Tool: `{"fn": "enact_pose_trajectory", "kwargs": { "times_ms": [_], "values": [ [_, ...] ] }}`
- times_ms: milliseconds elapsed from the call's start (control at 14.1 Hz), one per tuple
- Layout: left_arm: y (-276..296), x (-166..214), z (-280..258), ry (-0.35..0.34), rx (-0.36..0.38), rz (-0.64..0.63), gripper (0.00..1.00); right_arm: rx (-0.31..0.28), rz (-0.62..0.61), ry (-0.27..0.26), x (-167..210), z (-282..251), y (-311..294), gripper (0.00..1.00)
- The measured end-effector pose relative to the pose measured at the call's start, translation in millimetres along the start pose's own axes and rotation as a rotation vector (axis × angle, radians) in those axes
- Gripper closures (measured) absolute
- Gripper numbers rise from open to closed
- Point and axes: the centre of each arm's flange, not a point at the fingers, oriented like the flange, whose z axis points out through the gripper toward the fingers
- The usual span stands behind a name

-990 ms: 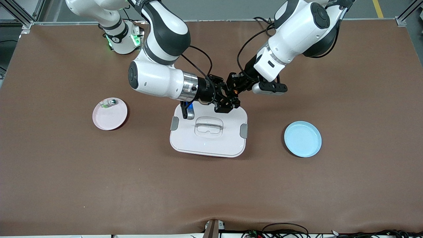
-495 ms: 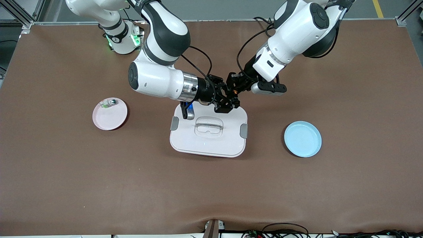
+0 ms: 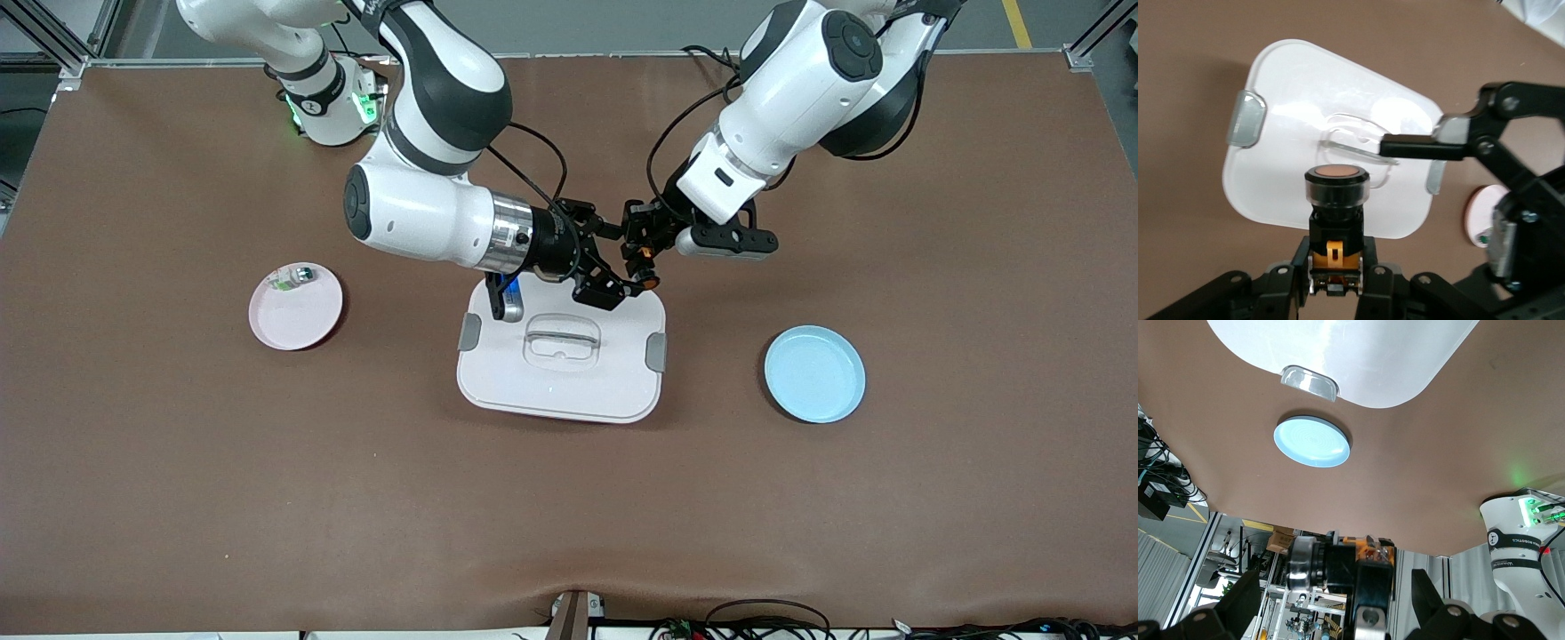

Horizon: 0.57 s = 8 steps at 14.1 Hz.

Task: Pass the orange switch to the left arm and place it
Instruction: 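Open the right gripper and pull it back while the left gripper holds the switch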

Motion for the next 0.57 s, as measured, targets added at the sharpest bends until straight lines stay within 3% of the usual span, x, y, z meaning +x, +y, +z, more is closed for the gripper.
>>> {"fn": "enact_pose_trajectory", "kwargs": {
  "times_ms": [283, 566],
  "values": [
    [-5.5, 5.4, -5.0, -0.005, 0.043, 0.015, 0.67, -0.008, 0.002, 0.004, 4.5, -5.1, -2.3, 0.0],
    [-20.9, 12.0, -5.4, -0.031, 0.1, 0.01, 0.67, -0.187, -0.087, 0.05, 22.5, -33.4, 3.8, 0.0]
  ]
}}
